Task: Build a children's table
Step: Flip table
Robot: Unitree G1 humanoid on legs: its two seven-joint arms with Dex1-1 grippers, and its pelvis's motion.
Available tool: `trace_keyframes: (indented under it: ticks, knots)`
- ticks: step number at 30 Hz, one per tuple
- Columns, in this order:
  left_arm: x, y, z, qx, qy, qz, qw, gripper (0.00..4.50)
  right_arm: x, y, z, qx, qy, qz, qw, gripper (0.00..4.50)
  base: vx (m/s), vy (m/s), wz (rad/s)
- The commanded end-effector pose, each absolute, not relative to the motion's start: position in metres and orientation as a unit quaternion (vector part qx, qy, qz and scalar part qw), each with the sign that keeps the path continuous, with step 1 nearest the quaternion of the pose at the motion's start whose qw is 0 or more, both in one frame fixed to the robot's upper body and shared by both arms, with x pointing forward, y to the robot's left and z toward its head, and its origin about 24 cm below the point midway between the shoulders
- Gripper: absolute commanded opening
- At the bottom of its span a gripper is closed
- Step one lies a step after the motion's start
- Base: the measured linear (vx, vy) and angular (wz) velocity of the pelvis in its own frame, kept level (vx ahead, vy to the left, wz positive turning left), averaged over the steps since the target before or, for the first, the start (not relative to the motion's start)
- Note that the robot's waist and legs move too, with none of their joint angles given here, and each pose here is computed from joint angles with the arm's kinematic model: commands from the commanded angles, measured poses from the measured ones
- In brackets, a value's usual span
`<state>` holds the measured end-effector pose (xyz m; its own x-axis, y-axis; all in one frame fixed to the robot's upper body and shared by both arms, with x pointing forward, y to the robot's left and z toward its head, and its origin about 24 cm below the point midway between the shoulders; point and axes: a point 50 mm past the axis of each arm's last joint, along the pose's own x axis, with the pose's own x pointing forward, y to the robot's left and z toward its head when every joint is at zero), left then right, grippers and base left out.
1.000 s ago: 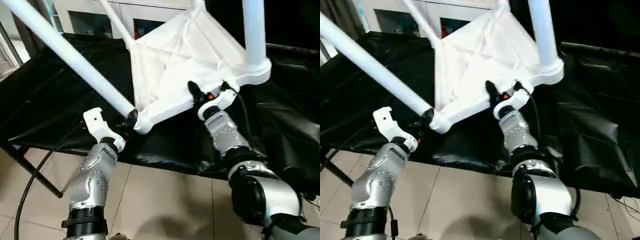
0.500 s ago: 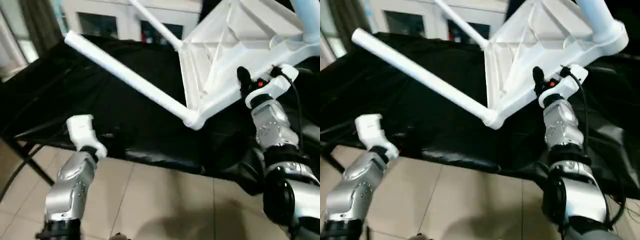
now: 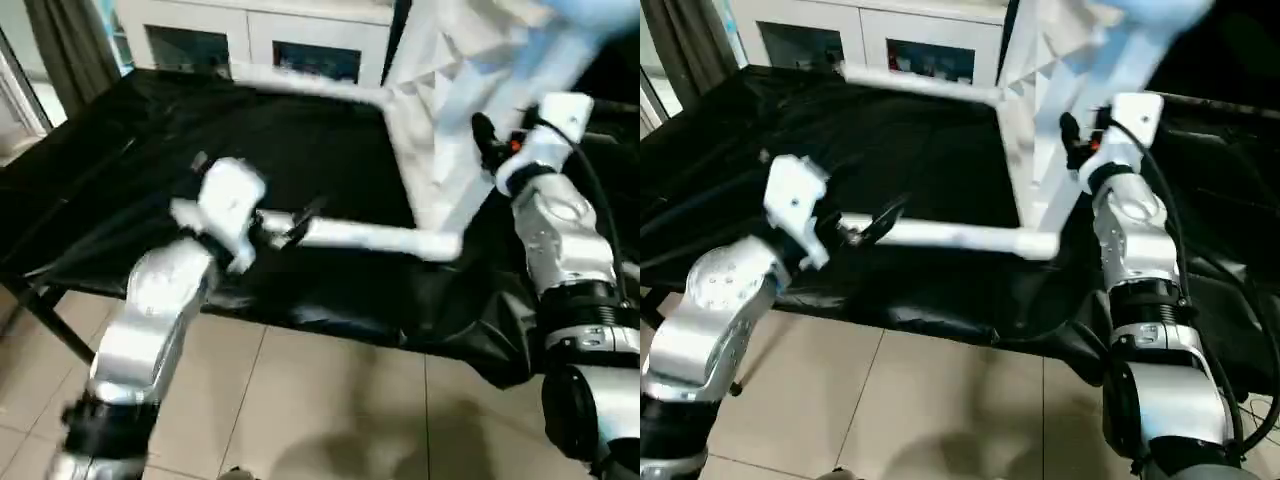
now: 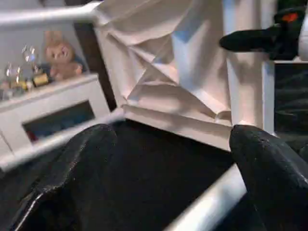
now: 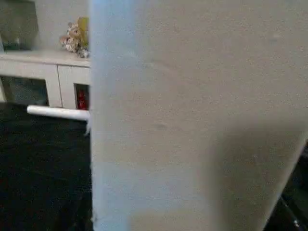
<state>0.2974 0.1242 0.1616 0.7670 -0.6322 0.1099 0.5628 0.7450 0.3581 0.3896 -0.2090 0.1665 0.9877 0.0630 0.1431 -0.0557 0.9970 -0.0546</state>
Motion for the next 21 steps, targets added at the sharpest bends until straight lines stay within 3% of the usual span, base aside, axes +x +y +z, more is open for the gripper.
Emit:
trace_keyframes:
  ticks: [1, 6, 15, 16, 18, 21]
  knots:
    - [0.298, 0.122, 0.169, 0.192, -0.127, -0.325, 0.917, 4.37, 0.389, -0.219, 0.178, -0.047, -0.087, -0.003, 0.995, 1.97, 0.000, 0.000, 0.00]
    - [0.310, 0.127, 0.192, 0.351, -0.168, -0.289, 0.875, 4.37, 0.390, -0.212, 0.181, -0.085, -0.083, -0.005, 0.993, 1.95, 0.000, 0.000, 0.00]
    - [0.320, 0.128, 0.250, 0.446, -0.279, -0.205, 0.826, 4.37, 0.392, -0.199, 0.176, -0.107, -0.073, 0.001, 0.992, 1.95, 0.000, 0.000, 0.00]
    - [0.320, 0.128, 0.251, 0.448, -0.280, -0.203, 0.825, 4.37, 0.393, -0.199, 0.175, -0.108, -0.073, 0.001, 0.992, 2.30, 0.000, 0.000, 0.00]
    - [0.323, 0.126, 0.264, 0.480, -0.311, -0.174, 0.802, 4.37, 0.394, -0.195, 0.168, -0.118, -0.062, -0.007, 0.991, 2.30, 0.000, 0.000, 0.00]
    - [0.326, 0.123, 0.274, 0.495, -0.338, -0.152, 0.786, 4.37, 0.395, -0.190, 0.161, -0.117, -0.051, -0.003, 0.992, 2.73, 0.000, 0.000, 0.00]
